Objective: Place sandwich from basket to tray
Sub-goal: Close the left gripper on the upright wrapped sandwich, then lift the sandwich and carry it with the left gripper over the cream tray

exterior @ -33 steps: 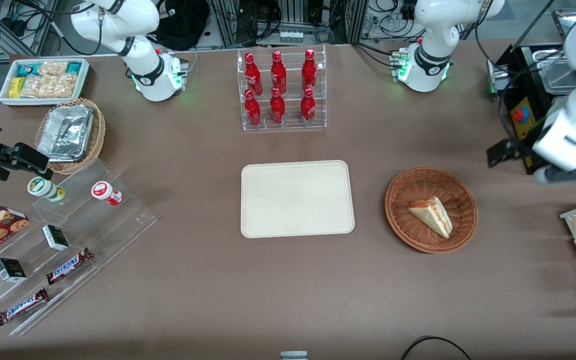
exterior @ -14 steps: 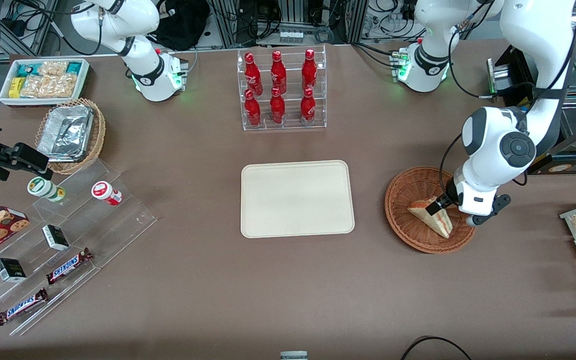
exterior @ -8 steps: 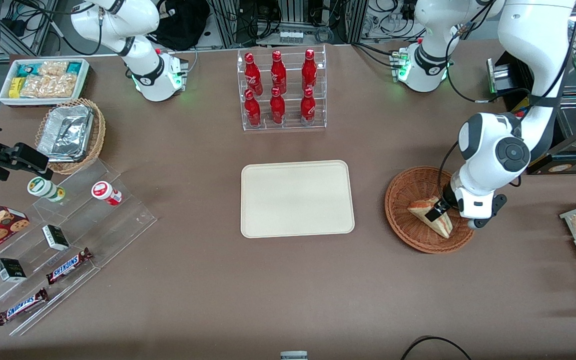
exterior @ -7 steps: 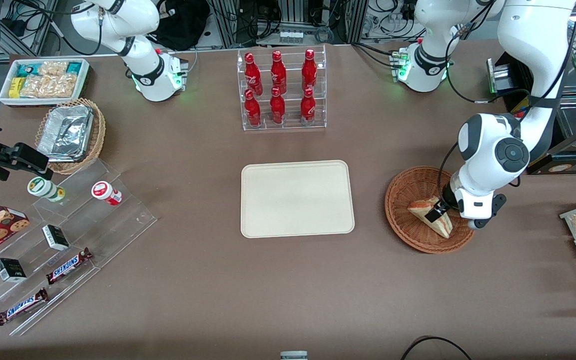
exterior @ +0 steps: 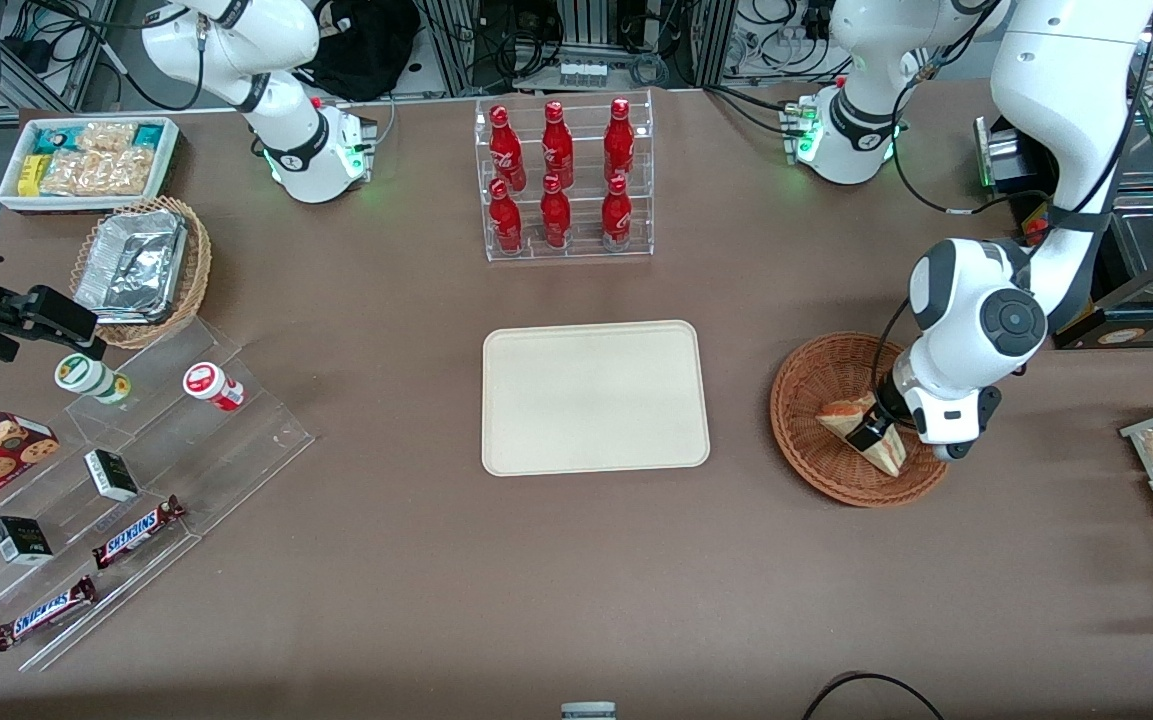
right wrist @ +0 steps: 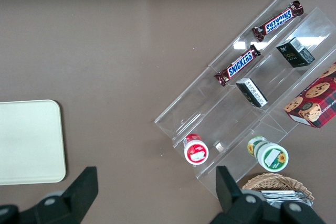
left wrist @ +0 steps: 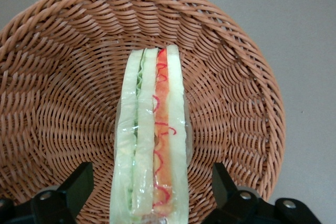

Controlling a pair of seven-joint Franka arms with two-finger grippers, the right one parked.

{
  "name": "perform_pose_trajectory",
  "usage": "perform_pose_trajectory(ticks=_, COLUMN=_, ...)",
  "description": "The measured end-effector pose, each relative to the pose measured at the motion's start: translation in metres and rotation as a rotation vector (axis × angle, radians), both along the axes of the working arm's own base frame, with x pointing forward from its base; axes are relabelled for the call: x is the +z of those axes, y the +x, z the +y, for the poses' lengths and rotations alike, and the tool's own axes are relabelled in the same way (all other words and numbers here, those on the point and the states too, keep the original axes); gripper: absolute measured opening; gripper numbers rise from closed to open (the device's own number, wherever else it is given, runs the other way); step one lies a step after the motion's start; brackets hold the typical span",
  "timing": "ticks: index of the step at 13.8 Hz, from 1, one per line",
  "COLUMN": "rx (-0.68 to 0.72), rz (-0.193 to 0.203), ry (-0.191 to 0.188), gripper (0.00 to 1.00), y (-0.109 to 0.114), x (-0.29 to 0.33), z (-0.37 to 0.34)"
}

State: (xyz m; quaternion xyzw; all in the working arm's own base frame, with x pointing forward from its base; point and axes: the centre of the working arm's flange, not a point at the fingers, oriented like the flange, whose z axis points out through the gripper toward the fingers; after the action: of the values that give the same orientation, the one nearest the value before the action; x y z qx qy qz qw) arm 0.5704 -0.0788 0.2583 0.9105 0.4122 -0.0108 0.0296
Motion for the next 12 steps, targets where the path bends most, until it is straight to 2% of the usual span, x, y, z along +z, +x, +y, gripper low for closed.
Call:
perform_pose_trajectory(ticks=1, rx=0.001, rz=0.003, ry=0.000, gripper=0.94, y=0.000, x=-0.002, z=0.000)
perform_pose_trajectory(ticks=3, rx=0.002, rz=0.005, ry=-0.001, gripper=0.89, y=0.000, x=-0.003, z=0.000)
perform_pose_trajectory(ticks=6, rx=0.001, rz=0.003, ry=-0.001, gripper=0.54, y=0.000, x=-0.002, z=-0.001)
perform_pose_trajectory(ticks=8, rx=-0.002, rz=-0.007, ry=0.001, gripper=0.37, y=0.002, x=0.004, z=-0.002)
perform_pose_trajectory(ticks=10, rx=-0.017, rz=-0.005, ry=0.011, gripper=0.30, y=0.006, x=0.017, z=-0.005)
perform_pose_trajectory(ticks=12, rx=-0.050, rz=0.022, ry=0.049, gripper=0.26, y=0.013, x=0.045, z=-0.009)
